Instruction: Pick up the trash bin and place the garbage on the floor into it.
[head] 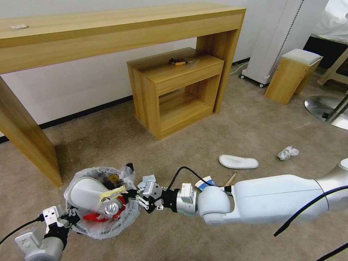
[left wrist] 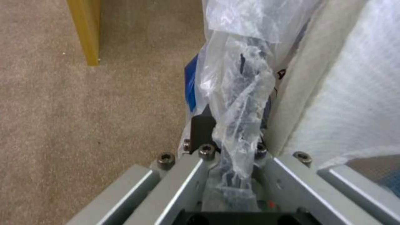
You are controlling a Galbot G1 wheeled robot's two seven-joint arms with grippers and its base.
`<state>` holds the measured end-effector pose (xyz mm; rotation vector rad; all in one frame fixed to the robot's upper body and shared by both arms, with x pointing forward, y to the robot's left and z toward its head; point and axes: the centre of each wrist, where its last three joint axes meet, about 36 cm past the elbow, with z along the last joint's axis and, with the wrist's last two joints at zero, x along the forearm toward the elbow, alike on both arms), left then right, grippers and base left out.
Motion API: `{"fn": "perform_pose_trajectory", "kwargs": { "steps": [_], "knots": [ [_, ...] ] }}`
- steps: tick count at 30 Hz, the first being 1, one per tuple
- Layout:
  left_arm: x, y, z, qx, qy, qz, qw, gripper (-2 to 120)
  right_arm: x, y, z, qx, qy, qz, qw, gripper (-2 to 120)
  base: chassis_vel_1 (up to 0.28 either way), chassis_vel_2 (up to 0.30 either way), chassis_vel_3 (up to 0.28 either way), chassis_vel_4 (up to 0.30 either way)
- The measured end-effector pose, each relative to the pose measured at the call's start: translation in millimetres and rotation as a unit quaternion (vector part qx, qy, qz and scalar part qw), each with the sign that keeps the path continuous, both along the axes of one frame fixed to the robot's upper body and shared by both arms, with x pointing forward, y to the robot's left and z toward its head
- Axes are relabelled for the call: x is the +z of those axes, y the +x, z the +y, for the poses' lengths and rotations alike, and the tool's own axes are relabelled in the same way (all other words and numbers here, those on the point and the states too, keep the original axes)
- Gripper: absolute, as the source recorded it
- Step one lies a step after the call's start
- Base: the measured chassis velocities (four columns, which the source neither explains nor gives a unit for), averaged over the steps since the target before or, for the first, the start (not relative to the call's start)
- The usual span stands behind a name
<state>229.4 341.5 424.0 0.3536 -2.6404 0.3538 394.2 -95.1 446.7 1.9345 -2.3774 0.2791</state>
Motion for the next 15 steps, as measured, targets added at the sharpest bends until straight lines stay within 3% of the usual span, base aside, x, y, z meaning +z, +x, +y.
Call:
{"fn": "perform_pose_trajectory", "kwargs": {
  "steps": [15],
  "knots": [
    [-2.0,3.4,0.4,0.0,-0.001,-0.002,1.0,0,4.0,-10.7,2.9,-0.008,-0.02,0.004,1.0,0,0.0,0.0,0.0,0.0]
  ]
}}
